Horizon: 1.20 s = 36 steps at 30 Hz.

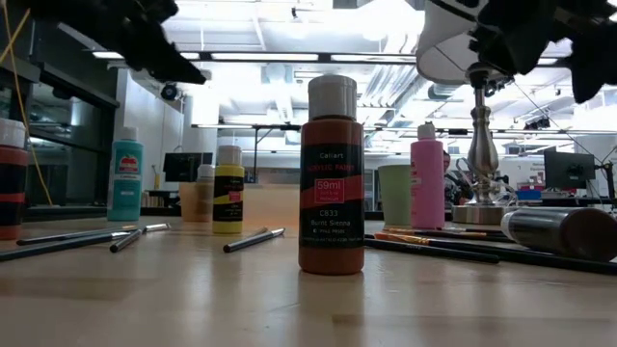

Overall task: Pick & Place Paint Supplies
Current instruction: Put the dark brown paint bottle into the orange bin

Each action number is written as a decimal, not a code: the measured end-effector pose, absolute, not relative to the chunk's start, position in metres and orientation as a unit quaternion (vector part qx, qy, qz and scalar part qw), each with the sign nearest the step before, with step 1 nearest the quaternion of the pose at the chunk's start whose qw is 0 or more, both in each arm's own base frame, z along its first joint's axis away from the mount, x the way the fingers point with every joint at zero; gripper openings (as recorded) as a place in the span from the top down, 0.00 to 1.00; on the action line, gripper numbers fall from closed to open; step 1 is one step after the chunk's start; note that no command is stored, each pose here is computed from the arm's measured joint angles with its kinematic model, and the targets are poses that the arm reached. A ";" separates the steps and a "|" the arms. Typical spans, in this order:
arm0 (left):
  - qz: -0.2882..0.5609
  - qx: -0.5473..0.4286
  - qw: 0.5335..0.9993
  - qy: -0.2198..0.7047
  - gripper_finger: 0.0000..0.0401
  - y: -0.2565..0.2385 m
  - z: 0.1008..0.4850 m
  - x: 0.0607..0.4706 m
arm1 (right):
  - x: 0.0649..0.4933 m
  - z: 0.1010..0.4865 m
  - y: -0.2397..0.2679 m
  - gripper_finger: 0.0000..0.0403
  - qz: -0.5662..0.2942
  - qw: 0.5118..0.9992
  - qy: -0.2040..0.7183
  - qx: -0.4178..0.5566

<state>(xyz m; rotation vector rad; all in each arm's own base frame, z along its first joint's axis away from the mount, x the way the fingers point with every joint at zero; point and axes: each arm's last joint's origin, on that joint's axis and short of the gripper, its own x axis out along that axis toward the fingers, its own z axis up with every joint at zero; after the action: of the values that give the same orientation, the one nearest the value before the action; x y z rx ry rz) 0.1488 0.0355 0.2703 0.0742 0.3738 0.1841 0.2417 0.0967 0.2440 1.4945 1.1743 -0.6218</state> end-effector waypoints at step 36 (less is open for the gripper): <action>0.097 -0.005 0.978 0.184 0.65 0.030 0.247 0.127 | 0.287 0.189 0.159 0.52 -0.499 0.520 0.482 0.498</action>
<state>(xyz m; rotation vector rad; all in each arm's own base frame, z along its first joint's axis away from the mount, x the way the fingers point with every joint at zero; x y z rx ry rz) 0.1271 0.0301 0.2469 -0.0095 0.3713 0.1951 0.2875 0.1590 0.1894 1.1926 1.1554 -1.1971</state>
